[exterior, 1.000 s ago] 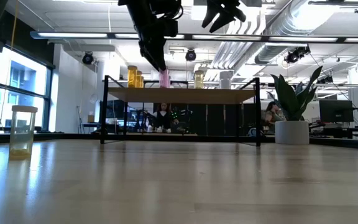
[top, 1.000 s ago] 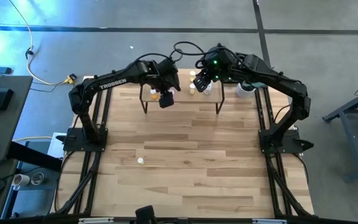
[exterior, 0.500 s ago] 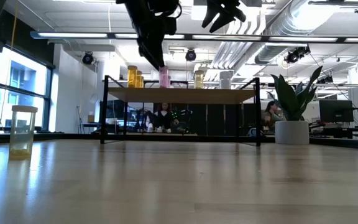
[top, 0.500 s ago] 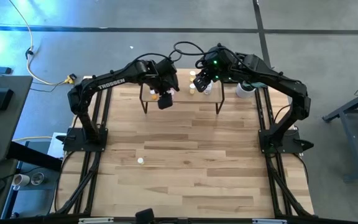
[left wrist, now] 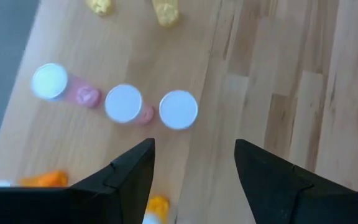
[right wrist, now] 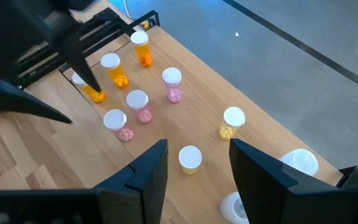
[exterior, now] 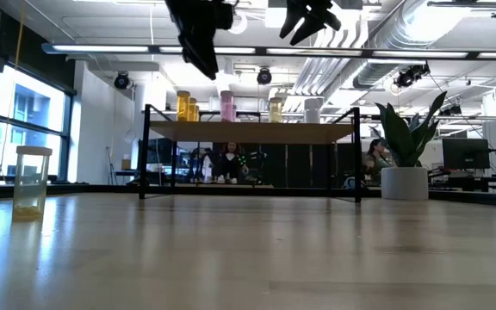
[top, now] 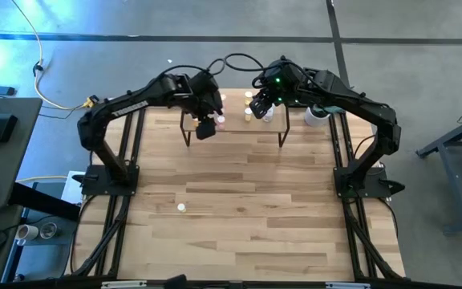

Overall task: Pick and place medicine bottles onto shelf by color
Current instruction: Put the yellow pill bottle on the shelf aligned with the other yellow pill bottles

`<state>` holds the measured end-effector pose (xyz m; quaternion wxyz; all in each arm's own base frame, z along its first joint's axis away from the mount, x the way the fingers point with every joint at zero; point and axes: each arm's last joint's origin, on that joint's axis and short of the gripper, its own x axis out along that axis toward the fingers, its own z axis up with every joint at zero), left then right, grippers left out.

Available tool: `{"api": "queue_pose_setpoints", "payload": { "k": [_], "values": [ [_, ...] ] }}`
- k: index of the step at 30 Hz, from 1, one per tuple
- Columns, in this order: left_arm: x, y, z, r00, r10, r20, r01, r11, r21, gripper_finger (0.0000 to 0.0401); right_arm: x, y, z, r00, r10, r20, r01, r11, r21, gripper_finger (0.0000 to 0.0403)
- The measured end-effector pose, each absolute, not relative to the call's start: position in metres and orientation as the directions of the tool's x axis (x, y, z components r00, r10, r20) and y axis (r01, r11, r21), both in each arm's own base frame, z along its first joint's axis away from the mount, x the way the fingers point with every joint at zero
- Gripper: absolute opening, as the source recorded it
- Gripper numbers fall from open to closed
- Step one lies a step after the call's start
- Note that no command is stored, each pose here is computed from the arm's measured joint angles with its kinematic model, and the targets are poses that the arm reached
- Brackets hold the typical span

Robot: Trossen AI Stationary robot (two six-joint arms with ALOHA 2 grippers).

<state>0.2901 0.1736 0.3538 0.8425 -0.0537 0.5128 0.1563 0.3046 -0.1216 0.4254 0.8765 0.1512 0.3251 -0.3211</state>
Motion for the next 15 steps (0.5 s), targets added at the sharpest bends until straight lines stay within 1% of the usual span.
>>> {"api": "queue_pose_setpoints", "payload": {
  "k": [5, 11, 15],
  "values": [
    [0.271, 0.161, 0.373, 0.436, 0.209, -0.875, -0.333, 0.941, 0.059, 0.0209, 0.305, -0.121, 0.425, 0.589, -0.454, -0.668, 0.654, 0.754, 0.064, 0.0163],
    [0.245, 0.141, 0.396, 0.458, 0.212, -0.863, -0.362, 0.931, 0.037, 0.0209, 0.306, -0.119, 0.425, 0.626, -0.386, -0.678, 0.578, 0.813, 0.071, 0.0163],
    [0.230, 0.123, 0.407, 0.505, 0.179, -0.844, -0.368, 0.930, -0.023, 0.0209, 0.306, -0.118, 0.425, 0.644, -0.347, -0.682, 0.538, 0.839, 0.082, 0.0163]
  ]
}}
